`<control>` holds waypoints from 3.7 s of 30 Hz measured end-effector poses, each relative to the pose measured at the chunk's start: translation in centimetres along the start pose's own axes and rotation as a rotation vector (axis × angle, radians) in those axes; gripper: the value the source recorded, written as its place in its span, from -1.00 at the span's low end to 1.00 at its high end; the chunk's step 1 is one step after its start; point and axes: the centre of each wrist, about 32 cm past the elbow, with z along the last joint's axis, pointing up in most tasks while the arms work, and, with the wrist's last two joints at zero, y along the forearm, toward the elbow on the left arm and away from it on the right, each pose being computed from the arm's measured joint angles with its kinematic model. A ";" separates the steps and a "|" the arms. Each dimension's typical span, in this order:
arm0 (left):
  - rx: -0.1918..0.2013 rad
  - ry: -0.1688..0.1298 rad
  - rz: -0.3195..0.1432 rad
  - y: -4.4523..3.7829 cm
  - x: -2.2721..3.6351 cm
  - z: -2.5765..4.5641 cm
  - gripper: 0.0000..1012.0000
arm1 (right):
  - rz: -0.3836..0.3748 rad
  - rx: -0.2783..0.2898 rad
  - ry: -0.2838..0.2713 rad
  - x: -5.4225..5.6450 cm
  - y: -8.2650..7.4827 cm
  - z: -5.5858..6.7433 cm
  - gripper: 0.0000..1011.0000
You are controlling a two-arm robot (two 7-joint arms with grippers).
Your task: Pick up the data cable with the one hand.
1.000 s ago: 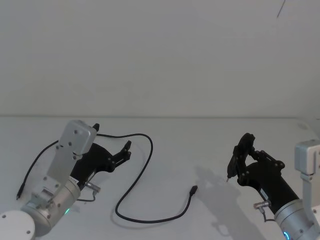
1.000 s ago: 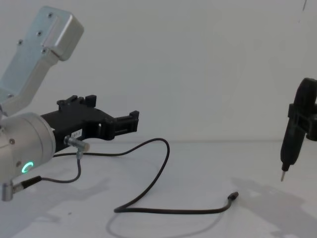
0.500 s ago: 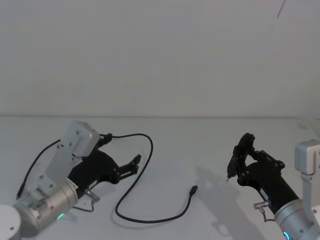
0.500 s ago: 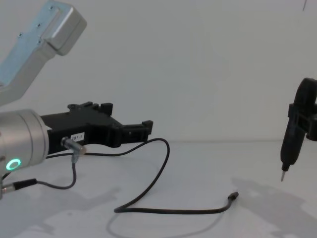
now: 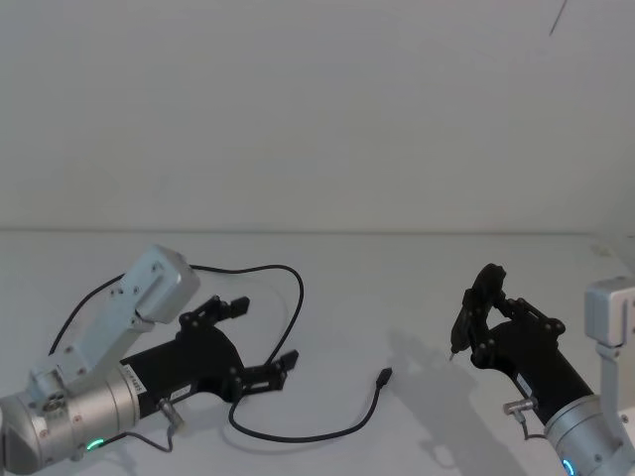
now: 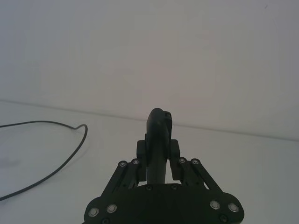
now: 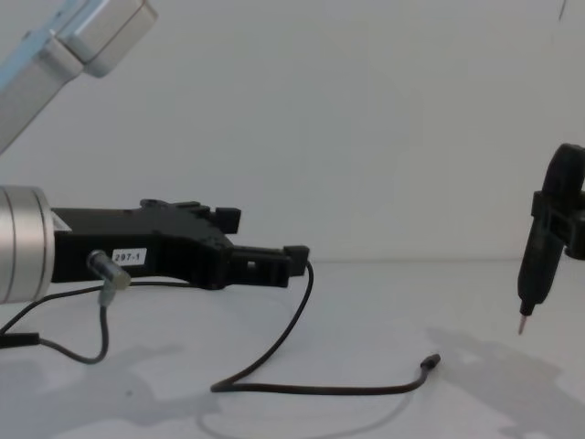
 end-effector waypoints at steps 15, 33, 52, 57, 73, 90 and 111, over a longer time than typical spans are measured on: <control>0.074 -0.039 -0.236 0.45 0.27 1.98 0.98 | 0.000 0.000 0.000 0.0 0.0 0.0 -0.45; 0.201 -0.179 -0.283 -1.07 -0.22 2.26 0.98 | 0.000 0.000 0.000 0.0 0.0 0.0 -0.45; 0.254 -0.141 -0.297 -3.81 -0.61 1.35 0.98 | 0.000 0.000 0.000 0.0 0.0 0.0 -0.45; 0.267 -0.126 -0.295 -4.47 -0.78 1.09 0.98 | 0.000 0.000 0.000 0.0 0.0 0.0 -0.45; 0.297 -0.100 -0.293 -5.67 -1.20 0.66 0.51 | 0.000 0.000 0.000 0.0 0.0 0.0 -0.45; 0.305 -0.094 -0.293 -6.03 -1.33 0.55 -0.60 | 0.000 0.000 0.000 0.0 0.0 0.0 -0.45; 0.274 -0.125 -0.314 -5.80 -1.21 0.29 -0.92 | 0.005 0.001 0.009 0.3 0.0 0.5 -0.45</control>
